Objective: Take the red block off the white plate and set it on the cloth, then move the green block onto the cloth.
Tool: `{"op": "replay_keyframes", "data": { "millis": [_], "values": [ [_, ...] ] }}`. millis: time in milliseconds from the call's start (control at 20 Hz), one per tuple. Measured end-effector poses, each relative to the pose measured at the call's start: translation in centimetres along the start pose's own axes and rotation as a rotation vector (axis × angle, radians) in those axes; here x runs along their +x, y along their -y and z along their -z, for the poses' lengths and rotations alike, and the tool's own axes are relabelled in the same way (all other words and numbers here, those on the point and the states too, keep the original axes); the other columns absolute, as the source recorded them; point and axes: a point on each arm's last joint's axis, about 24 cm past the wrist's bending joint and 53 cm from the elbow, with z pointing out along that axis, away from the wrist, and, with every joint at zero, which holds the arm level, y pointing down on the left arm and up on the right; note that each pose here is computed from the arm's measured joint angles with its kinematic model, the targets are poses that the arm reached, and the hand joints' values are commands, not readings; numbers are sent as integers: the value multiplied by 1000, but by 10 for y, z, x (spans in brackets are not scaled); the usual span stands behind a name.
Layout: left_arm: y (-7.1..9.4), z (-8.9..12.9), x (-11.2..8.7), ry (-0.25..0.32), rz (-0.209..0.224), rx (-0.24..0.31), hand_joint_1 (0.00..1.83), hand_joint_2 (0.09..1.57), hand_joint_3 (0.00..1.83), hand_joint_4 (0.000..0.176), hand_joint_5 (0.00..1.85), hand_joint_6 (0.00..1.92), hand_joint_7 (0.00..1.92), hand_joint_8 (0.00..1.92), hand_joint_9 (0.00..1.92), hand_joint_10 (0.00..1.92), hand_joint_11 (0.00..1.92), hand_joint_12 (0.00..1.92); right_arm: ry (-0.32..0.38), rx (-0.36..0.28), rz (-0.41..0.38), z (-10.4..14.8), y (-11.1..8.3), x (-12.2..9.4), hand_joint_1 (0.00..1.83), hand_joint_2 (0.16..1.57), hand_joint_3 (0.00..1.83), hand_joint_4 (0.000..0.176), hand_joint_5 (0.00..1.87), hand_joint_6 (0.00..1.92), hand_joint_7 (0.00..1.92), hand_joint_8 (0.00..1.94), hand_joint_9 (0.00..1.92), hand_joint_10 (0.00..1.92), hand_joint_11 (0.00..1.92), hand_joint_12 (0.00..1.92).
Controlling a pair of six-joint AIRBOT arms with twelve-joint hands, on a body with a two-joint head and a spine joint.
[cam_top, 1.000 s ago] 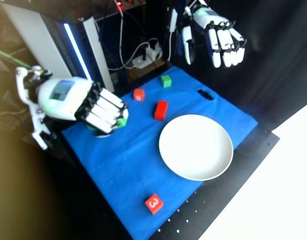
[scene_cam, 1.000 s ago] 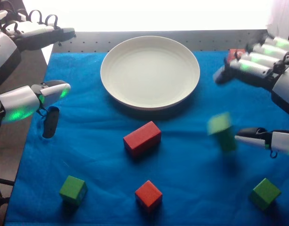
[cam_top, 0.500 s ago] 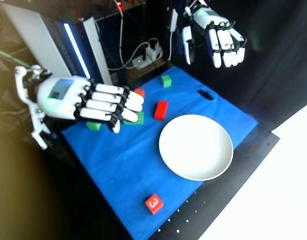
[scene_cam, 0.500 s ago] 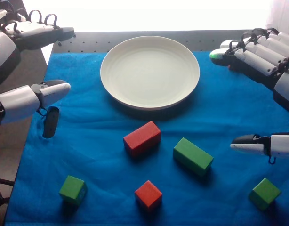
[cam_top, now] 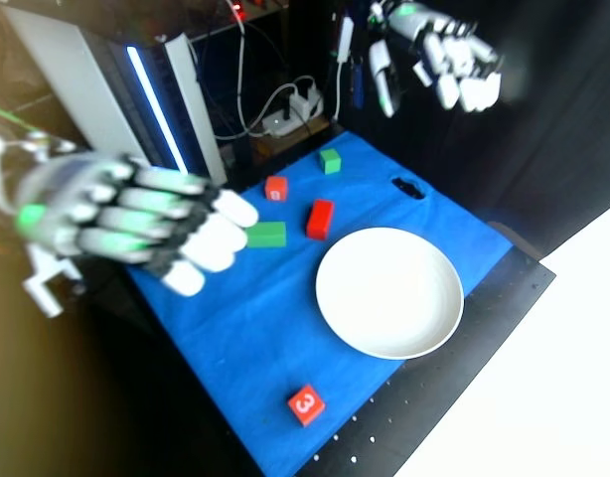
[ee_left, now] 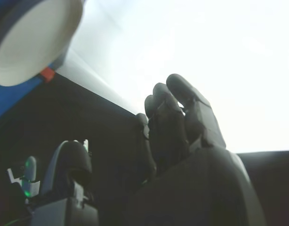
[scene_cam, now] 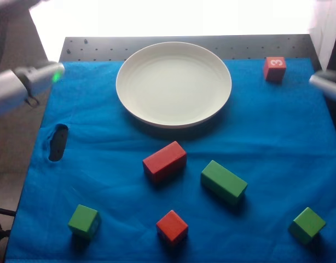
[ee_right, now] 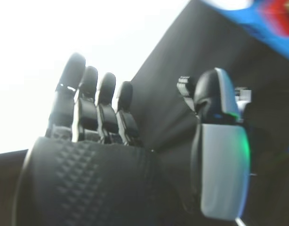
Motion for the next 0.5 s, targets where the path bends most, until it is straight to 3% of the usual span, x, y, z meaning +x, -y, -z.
{"op": "replay_keyframes", "data": {
  "millis": [50, 100, 150, 200, 250, 300, 350, 400, 450, 500],
  "values": [
    [3, -1, -9, 34, 1, 13, 597, 1127, 0, 101, 332, 5, 501, 16, 588, 42, 339, 1047, 29, -17, 3, 0, -3, -7, 875, 1195, 0, 0, 0, 576, 40, 932, 31, 1301, 30, 1866],
    [8, -2, -16, 66, 2, 28, 545, 1126, 0, 100, 324, 1, 525, 23, 602, 44, 323, 1037, 62, -36, 6, 0, -7, -15, 835, 1334, 0, 0, 0, 478, 74, 1043, 199, 1285, 301, 1773],
    [11, -2, -21, 83, 2, 43, 464, 1193, 3, 88, 383, 14, 547, 21, 640, 52, 348, 1016, 93, -50, 6, 1, -10, -23, 733, 1369, 0, 3, 0, 571, 77, 1168, 267, 1330, 286, 1793],
    [17, -3, -26, 107, 4, 64, 463, 1205, 1, 86, 317, 2, 544, 11, 659, 49, 359, 961, 141, -67, 7, 2, -14, -34, 769, 1375, 0, 10, 0, 461, 59, 1293, 289, 1449, 207, 1830],
    [23, -4, -31, 127, 4, 86, 403, 1271, 1, 82, 229, 1, 514, 1, 643, 28, 326, 837, 183, -81, 5, 2, -18, -44, 668, 1359, 0, 0, 0, 1056, 116, 1470, 251, 1565, 229, 1889],
    [31, -3, -37, 160, 10, 116, 332, 1264, 0, 53, 205, 0, 490, 0, 628, 13, 315, 766, 237, -106, 5, 4, -23, -57, 551, 1469, 0, 134, 276, 1748, 243, 1592, 282, 1658, 209, 1915],
    [36, -3, -39, 173, 11, 136, 197, 1231, 0, 82, 351, 9, 524, 1, 611, 3, 301, 647, 270, -119, 0, 4, -27, -64, 523, 1493, 2, 168, 330, 1886, 252, 1678, 341, 1758, 250, 1920],
    [44, -1, -43, 191, 9, 166, 355, 1197, 0, 55, 370, 3, 546, 1, 647, 7, 308, 648, 299, -135, -5, 3, -32, -71, 353, 1385, 0, 80, 65, 893, 50, 1461, 253, 1804, 203, 1921],
    [49, 1, -49, 214, 10, 189, 421, 1151, 0, 79, 308, 0, 443, 0, 583, 1, 324, 654, 299, -157, -2, 2, -37, -72, 248, 1332, 0, 65, 12, 543, 9, 1210, 128, 1669, 40, 1894],
    [53, 3, -55, 243, 10, 208, 482, 1214, 0, 94, 303, 0, 383, 0, 470, 0, 200, 788, 295, -183, -1, 1, -43, -71, 136, 1314, 0, 42, 2, 463, 1, 1078, 30, 1487, 7, 1672]
  ]
}}
